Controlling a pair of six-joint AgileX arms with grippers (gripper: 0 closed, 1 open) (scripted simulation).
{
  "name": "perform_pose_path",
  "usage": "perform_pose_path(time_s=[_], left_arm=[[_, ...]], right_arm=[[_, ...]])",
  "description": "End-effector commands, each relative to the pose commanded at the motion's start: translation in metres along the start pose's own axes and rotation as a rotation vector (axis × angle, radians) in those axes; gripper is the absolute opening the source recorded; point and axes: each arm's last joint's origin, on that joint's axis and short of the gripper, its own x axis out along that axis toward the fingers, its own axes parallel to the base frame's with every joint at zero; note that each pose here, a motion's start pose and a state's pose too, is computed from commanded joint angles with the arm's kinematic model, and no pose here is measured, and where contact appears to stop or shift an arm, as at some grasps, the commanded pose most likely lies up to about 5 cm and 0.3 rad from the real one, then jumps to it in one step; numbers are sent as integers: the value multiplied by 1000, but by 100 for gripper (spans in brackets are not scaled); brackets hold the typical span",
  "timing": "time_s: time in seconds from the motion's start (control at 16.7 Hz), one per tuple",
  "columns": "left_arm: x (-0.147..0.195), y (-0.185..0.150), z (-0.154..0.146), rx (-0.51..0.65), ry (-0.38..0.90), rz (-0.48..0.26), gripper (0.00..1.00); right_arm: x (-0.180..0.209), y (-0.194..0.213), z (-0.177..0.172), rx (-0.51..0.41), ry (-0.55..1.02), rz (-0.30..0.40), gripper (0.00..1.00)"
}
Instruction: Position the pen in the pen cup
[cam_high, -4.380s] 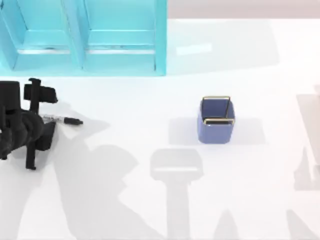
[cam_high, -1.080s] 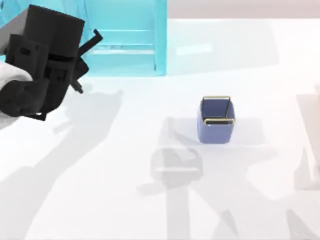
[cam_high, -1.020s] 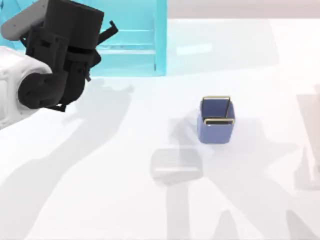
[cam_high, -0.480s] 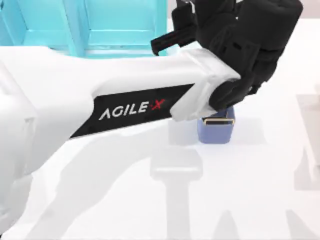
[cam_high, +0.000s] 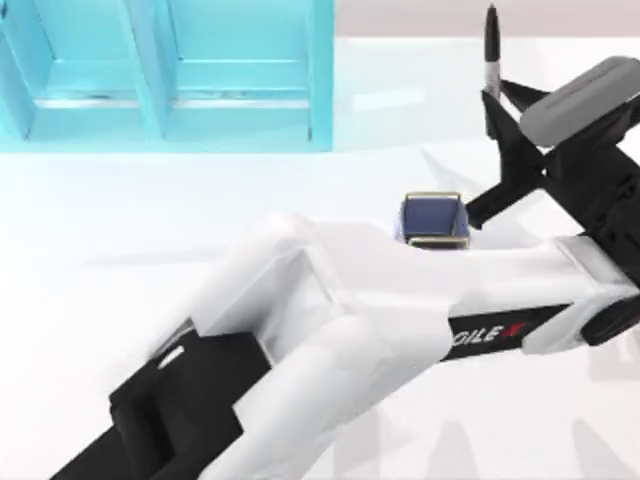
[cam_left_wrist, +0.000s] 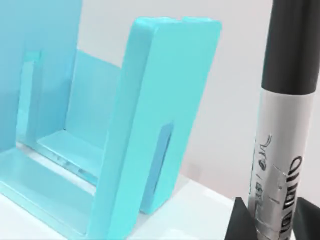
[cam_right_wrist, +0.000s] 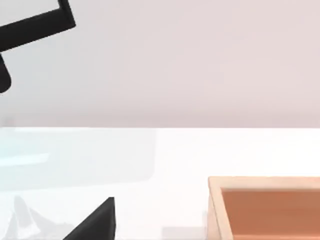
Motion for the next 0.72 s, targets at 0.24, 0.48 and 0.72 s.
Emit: perform_pose_path(time_s=[0.24,0.48,0.72], left_arm=[[-2,-1,-2,4,0,2,0],[4,-30,1,-214,15,-35,0],[4,-14,-6,-83,7,-17,0]], right_arm=[[0,0,0,0,0,0,100],[0,0,0,0,0,0,100],[0,0,0,0,0,0,100]])
